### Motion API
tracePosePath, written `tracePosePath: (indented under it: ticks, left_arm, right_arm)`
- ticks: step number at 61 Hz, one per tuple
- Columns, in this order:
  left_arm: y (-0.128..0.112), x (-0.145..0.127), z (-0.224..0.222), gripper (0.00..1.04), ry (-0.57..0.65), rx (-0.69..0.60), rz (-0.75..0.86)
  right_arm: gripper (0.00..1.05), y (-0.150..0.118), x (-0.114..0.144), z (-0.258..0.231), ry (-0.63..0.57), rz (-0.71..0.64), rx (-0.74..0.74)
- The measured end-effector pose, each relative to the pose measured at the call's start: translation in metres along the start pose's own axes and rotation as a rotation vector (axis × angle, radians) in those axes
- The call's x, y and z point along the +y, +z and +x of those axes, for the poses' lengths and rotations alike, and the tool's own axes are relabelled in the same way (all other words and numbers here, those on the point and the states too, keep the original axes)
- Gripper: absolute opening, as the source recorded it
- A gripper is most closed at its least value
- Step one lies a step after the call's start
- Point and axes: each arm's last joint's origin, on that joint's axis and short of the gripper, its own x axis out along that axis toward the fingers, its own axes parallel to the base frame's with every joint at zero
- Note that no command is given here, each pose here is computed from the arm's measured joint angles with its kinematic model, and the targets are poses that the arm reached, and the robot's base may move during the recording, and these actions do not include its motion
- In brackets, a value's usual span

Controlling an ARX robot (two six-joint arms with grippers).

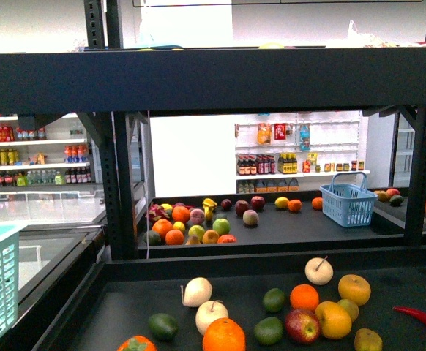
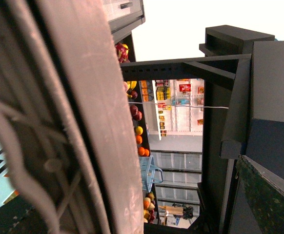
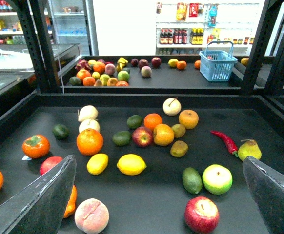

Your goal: Pick lemon from shelf

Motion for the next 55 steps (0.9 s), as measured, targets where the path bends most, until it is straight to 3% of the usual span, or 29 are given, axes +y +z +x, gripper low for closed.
tracePosePath:
  ticks: [4,30,47,55]
  left_arm:
    - [0.000,-0.002,0.001,0.94,-0.001,-0.001,0.005]
    - [-0.001,0.004,-0.003,0.19,0.083,0.014,0.034]
    - [-0.025,-0.018,-0.015,0.13,0.080,0.059,0.178]
    - [-0.069,-0.045,-0.020,0.12,0.006,0.186,0.304]
  right_arm:
    - [1.02,0.000,0.000,0.000,0.000,0.000,0.000]
    - [1.02,0.000,0.000,0.000,0.000,0.000,0.000]
    - [1.02,0.000,0.000,0.000,0.000,0.000,0.000]
    - [1.02,0.000,0.000,0.000,0.000,0.000,0.000]
